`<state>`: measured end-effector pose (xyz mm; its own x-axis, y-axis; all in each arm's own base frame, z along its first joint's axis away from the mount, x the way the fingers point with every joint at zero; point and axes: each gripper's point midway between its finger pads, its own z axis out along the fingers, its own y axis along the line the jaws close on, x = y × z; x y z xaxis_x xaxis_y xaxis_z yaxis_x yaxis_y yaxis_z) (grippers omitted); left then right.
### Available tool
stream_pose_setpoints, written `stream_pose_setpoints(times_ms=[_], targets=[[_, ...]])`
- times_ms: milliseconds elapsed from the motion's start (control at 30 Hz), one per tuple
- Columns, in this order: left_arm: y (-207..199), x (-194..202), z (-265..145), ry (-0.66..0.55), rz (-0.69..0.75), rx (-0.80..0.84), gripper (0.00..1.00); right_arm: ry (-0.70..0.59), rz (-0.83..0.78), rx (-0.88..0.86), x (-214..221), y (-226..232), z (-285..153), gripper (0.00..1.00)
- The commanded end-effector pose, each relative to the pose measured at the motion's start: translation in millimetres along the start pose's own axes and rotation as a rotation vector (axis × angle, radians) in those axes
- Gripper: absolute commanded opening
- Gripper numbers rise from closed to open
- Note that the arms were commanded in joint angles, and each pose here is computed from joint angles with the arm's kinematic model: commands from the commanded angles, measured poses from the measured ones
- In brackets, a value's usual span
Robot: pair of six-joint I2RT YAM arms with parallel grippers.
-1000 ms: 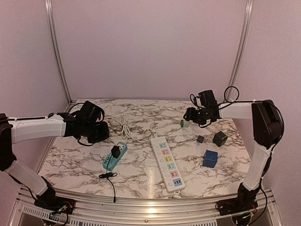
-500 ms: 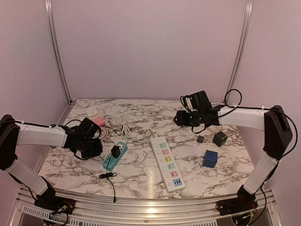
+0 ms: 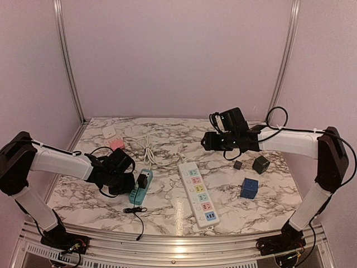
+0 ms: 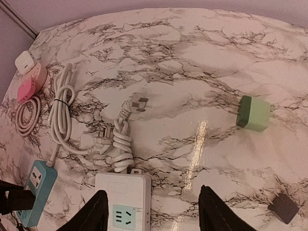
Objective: Pull the plug off the socket
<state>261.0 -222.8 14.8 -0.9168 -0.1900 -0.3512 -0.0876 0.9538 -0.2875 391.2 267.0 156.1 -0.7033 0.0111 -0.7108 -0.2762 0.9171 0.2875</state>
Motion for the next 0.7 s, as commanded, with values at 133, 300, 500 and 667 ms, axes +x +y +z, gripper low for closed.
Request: stream_pose_setpoints(times_ms=[133, 300, 500, 667], targets=[[-35.6, -4.3, -8.3, -0.015, 0.054, 0.059, 0.0, 0.019, 0.002, 0.008, 8.1, 4.1, 1.8, 0.61], [-36.2, -12.8, -20.5, -0.027, 0.069, 0.028, 0.0, 0.02, -0.017, 0.009, 10.8, 12.1, 3.1, 0.61], [-35.7, -19.9, -39.8, -0.031, 0.055, -0.012, 0.05, 0.011, -0.021, -0.018, 14.8, 23.9, 4.2, 0.61], [-47.3, -29.1, -58.4, -0.054, 0.065, -0.02, 0.24, 0.014, -0.019, -0.039, 19.3, 26.0, 7.4, 0.61]])
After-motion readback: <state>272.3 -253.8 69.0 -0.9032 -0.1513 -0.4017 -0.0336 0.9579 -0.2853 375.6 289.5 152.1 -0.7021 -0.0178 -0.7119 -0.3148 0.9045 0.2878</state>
